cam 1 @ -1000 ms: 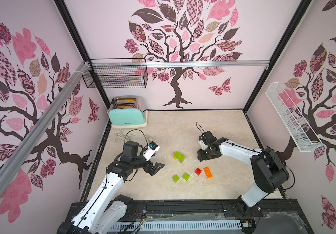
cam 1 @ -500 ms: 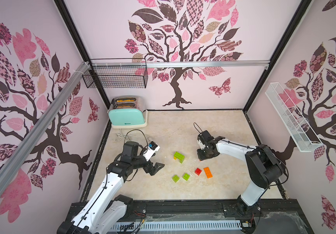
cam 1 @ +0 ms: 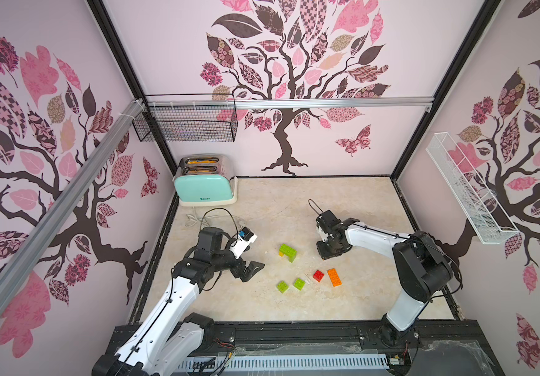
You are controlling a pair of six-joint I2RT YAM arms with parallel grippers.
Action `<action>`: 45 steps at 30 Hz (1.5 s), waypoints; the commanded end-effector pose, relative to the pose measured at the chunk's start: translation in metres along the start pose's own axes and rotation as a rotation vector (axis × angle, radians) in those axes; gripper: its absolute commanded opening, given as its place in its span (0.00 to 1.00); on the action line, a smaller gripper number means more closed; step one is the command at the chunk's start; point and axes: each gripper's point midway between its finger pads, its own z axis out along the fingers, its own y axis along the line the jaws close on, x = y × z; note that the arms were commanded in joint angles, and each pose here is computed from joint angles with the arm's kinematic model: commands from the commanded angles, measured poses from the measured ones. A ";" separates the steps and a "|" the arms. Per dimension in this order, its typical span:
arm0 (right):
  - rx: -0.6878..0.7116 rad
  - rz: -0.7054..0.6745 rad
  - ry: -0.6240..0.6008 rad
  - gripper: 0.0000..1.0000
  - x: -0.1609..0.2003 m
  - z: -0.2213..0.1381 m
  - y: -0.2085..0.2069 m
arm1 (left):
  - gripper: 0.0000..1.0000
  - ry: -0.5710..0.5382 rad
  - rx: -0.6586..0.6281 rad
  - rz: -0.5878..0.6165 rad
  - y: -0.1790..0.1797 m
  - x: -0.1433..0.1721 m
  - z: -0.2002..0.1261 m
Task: Assemble a giraffe with lego
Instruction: Pick up the lego brick from the center of the board, then assemble the lego brick with the lego brick.
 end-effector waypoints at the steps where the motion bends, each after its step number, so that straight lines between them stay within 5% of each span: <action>1: -0.036 -0.038 -0.051 0.25 -0.014 -0.035 0.014 | 0.98 -0.014 0.015 0.013 -0.003 -0.002 0.000; 17: -0.151 -0.441 -0.016 0.24 -0.038 -0.100 0.106 | 0.98 -0.028 0.013 0.022 -0.005 -0.003 -0.003; 30: -0.130 -0.570 0.065 0.23 -0.044 -0.075 0.142 | 0.98 -0.027 0.011 0.021 -0.004 -0.002 -0.004; 45: -0.074 -0.610 0.126 0.21 -0.048 -0.042 0.139 | 0.98 -0.026 0.025 0.024 -0.007 -0.001 -0.003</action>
